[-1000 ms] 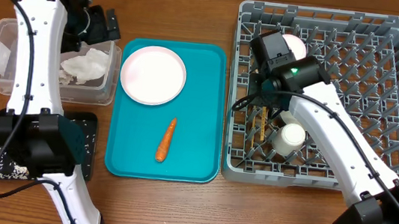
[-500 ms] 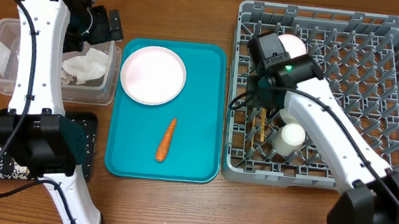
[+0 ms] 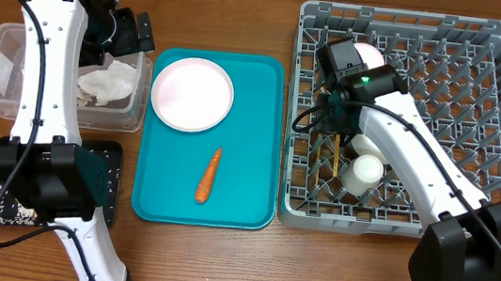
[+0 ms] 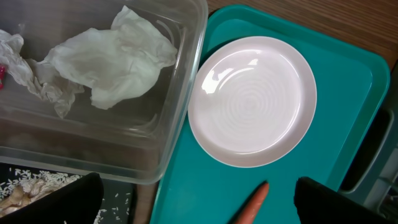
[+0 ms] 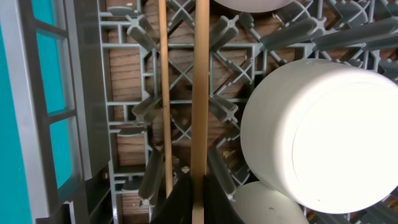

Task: Sort waste into correct bins and load items into the dishwasher
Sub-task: 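Carry the second chopstick into the rack and release it, then move the right gripper to the white plate's edge and grasp it, then lift the white plate and carry it into the rack with the right gripper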

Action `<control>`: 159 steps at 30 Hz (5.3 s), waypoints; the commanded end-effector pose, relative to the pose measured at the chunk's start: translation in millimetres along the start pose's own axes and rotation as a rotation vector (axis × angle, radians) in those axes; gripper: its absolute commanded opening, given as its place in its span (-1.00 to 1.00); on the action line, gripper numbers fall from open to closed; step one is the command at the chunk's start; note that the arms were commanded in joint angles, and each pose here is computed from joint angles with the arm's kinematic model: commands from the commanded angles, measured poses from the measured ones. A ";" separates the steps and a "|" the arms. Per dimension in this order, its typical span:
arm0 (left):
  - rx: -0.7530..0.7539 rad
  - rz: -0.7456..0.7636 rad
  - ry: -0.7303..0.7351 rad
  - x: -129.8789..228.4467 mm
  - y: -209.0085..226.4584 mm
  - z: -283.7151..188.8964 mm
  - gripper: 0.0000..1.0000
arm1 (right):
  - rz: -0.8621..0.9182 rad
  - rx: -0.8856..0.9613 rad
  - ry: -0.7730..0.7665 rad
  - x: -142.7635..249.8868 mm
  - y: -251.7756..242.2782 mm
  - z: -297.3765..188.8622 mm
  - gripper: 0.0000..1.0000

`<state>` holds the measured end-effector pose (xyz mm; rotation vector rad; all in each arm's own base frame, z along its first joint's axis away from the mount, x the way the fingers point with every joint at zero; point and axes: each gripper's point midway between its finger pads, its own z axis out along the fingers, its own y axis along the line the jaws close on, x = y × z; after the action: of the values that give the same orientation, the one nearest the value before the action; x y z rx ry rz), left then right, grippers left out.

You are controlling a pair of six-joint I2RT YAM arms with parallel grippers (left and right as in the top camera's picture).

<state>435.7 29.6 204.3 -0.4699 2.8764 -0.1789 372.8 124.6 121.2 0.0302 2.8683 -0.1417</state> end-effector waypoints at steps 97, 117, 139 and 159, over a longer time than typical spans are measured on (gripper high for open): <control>0.011 0.012 0.004 -1.5 -2.4 1.1 0.99 | -0.200 -0.002 -0.716 -114.1 111.9 -67.5 -0.93; 0.011 0.012 0.004 -1.5 -2.4 1.1 1.00 | -0.489 0.609 -0.410 -47.2 -51.2 -126.2 -0.92; 0.011 0.012 0.004 -1.5 -2.4 1.1 1.00 | -0.419 0.362 -0.406 -43.8 -14.9 -98.2 -0.92; 0.011 0.012 0.004 -1.4 -2.4 1.2 1.00 | -0.132 0.280 -0.484 -61.8 -7.5 -91.8 -0.42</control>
<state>434.8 28.9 204.1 -0.4702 2.8801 -0.1838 403.2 142.8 206.5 -0.3786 2.4049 -0.5014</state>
